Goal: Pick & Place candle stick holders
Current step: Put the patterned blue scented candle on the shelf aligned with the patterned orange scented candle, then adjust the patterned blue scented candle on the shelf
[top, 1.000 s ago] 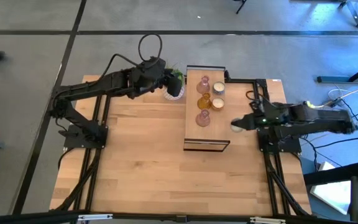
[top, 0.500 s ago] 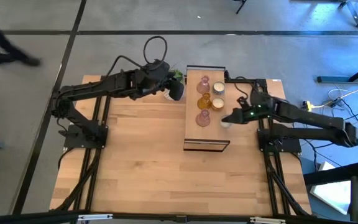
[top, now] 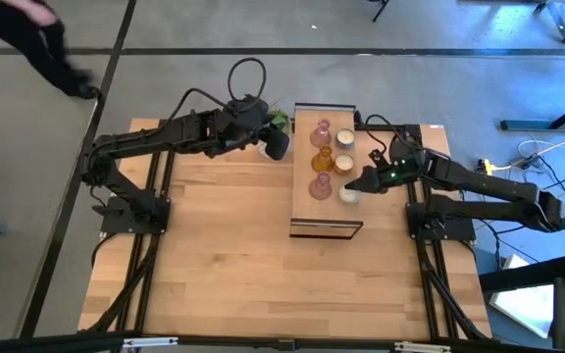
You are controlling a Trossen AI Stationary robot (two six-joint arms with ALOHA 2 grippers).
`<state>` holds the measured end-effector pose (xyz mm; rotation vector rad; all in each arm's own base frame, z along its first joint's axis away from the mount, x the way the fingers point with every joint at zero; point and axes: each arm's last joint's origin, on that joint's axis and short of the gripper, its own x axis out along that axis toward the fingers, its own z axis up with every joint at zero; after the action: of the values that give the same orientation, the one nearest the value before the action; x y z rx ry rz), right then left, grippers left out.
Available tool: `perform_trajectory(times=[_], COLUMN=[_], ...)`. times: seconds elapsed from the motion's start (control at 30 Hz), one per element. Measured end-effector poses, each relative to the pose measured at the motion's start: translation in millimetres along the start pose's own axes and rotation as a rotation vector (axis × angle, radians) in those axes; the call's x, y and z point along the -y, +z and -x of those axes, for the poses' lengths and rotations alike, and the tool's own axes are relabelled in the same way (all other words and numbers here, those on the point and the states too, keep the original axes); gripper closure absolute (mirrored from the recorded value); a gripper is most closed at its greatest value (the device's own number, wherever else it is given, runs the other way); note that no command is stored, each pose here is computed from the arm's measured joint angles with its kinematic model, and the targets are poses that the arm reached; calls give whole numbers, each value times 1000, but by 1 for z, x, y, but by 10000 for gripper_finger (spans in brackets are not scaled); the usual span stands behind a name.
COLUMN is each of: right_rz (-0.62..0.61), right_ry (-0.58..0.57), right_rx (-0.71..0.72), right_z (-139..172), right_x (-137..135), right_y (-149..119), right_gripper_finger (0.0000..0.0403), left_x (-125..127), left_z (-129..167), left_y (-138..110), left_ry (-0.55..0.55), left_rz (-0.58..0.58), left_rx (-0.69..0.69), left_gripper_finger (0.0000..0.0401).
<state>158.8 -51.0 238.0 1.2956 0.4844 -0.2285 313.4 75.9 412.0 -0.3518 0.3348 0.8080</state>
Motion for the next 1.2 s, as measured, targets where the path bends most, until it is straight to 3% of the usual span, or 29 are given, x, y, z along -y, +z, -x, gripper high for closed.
perform_trajectory(times=[0.27, 0.8, 1.03, 1.2], right_rz=[-58, -72, 33, 71], right_ry=[-58, -73, -251, -302], right_rx=[5, 8, 110, 92], right_z=[3, 4, 28, 29], right_x=[8, 7, -20, -32], right_y=[3, 3, 9, 16], right_gripper_finger=[141, 140, 140, 140], left_x=[0, 3, 7, 7], left_z=[0, -9, -19, -21], left_y=[0, -6, -11, -14], left_ry=[4, 0, 2, 9], left_rz=[-11, -27, -38, -53], left_rx=[1, -34, -54, -67], left_gripper_finger=[230, 230, 230, 230])
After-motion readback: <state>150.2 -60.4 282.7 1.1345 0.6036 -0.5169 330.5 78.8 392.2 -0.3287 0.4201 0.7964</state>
